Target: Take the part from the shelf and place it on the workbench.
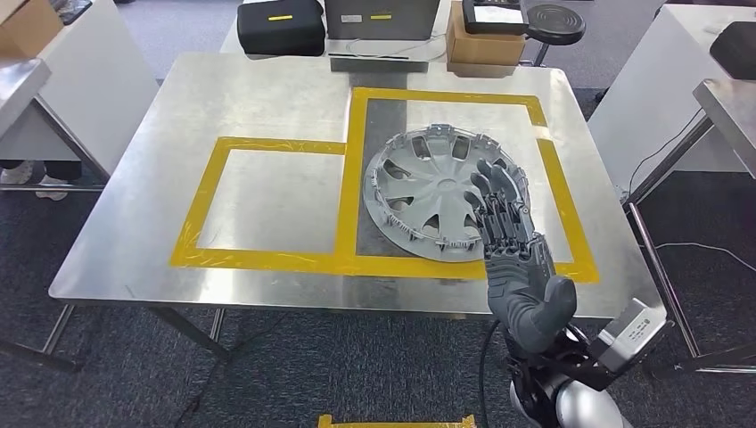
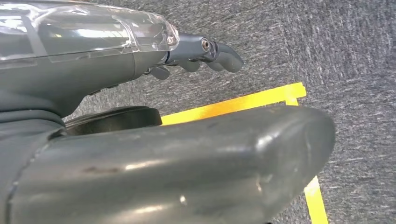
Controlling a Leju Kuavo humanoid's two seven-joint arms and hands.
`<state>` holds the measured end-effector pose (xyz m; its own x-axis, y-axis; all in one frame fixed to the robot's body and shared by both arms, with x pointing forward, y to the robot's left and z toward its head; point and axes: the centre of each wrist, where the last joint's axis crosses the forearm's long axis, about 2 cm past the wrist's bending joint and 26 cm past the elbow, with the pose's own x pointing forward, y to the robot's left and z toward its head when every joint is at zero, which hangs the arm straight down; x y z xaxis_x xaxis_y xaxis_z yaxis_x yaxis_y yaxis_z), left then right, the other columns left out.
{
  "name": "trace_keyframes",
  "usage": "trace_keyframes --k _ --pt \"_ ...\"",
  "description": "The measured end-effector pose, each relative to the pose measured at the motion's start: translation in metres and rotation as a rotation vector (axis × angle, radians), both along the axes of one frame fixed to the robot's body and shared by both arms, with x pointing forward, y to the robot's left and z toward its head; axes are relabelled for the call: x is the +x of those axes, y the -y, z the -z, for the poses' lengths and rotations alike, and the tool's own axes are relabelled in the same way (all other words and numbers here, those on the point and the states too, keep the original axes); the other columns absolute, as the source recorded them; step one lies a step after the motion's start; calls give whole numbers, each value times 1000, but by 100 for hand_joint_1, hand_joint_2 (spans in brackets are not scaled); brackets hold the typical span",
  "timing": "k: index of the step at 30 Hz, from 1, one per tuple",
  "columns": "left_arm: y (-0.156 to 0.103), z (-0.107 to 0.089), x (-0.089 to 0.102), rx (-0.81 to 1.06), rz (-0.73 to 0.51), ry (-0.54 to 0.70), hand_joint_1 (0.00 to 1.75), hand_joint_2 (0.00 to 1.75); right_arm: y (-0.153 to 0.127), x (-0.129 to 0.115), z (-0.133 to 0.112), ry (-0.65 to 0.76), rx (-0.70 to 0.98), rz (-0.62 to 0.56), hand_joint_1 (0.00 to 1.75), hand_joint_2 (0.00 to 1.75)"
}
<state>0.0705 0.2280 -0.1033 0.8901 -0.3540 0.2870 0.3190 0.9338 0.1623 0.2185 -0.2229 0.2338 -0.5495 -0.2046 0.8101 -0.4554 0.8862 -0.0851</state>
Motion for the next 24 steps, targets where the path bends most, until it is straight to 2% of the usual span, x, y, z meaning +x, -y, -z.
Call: trace_keyframes --k 17,24 --pt "0 0 3 5 10 -11 0 0 1 -5 9 -43 35 40 0 0" --pt "-12 1 4 37 10 -19 0 0 -2 -10 15 -60 59 50 0 0"
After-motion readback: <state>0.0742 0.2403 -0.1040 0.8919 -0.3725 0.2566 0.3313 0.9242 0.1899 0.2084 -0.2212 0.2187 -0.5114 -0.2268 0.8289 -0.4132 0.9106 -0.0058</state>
